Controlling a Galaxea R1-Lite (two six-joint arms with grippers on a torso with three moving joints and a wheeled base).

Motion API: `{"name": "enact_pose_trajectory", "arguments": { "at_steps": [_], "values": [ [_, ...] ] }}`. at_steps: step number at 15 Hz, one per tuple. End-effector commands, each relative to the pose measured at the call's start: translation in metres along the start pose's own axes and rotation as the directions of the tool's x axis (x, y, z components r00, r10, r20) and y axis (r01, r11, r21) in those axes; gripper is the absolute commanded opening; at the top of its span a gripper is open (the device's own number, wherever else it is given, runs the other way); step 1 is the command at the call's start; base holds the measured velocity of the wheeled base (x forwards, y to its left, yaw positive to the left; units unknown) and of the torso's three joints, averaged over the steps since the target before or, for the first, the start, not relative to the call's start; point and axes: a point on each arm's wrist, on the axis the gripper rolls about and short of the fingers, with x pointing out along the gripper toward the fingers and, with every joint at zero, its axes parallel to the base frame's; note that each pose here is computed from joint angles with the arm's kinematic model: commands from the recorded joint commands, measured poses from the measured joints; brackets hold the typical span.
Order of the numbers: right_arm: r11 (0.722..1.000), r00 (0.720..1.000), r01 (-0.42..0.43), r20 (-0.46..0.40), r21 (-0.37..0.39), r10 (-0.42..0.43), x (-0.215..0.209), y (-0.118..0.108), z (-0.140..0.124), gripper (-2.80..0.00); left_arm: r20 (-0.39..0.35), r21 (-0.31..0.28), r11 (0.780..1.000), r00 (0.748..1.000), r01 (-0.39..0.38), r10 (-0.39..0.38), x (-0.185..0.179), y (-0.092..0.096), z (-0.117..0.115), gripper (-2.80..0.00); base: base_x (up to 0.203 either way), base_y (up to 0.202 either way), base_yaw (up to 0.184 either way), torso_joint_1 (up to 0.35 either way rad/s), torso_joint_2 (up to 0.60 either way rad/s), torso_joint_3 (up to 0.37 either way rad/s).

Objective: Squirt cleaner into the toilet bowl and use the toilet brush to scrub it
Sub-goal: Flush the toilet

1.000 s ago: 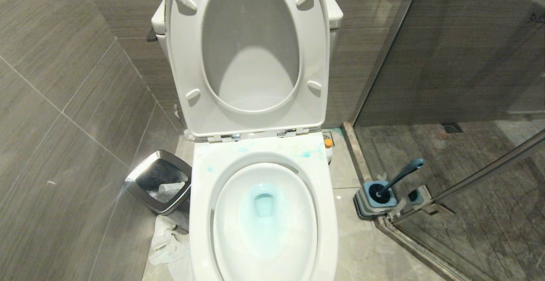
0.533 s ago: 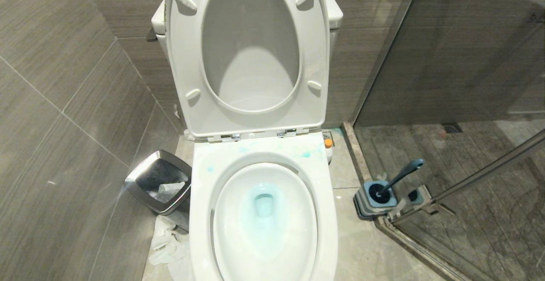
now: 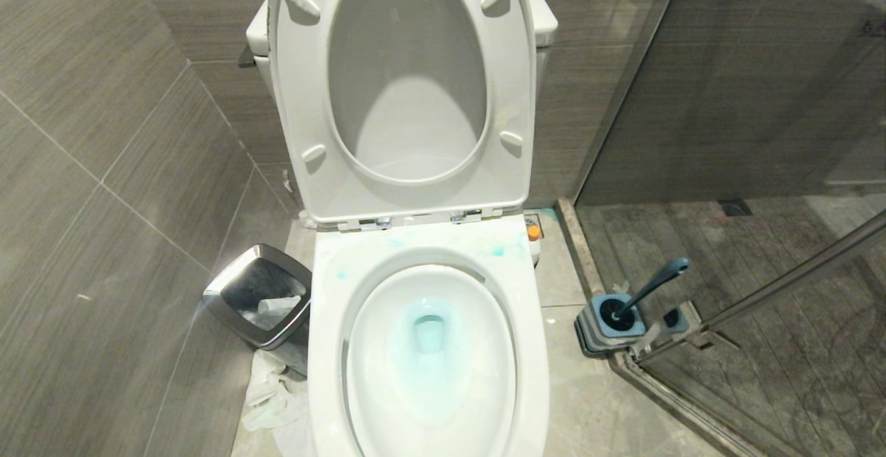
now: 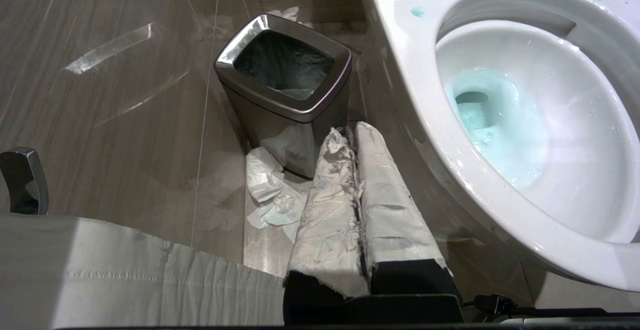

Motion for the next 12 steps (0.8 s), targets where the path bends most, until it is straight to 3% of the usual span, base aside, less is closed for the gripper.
{"name": "enact_pose_trajectory", "arguments": {
  "at_steps": [1,7,9,12],
  "values": [
    [1.0,1.0,0.002,-0.006,0.009,-0.002,0.0,0.0,-0.001,-2.8,-0.001,0.0,1.0,1.0,-0.001,0.001,0.0,0.0,0.0,-2.8,0.0,0.0,0.0,0.0,0.0,0.0],
    [1.0,1.0,0.001,-0.004,0.017,-0.001,0.0,0.0,0.0,-2.8,0.03,0.048,0.999,0.999,0.009,-0.01,-0.003,0.0,0.01,-2.8,0.0,0.0,0.0,0.0,0.0,0.0],
    [1.0,1.0,0.001,-0.004,0.017,-0.001,0.0,0.0,0.0,-2.8,0.054,0.065,0.997,0.998,0.033,-0.037,-0.007,-0.001,0.038,-2.8,0.0,0.0,0.0,0.0,0.0,0.0],
    [1.0,1.0,0.001,-0.004,0.017,-0.001,0.0,0.0,0.0,-2.8,0.052,0.108,0.993,0.997,0.055,-0.06,0.001,-0.001,0.097,-2.8,0.0,0.0,0.0,0.0,0.0,0.0]
  ]
}}
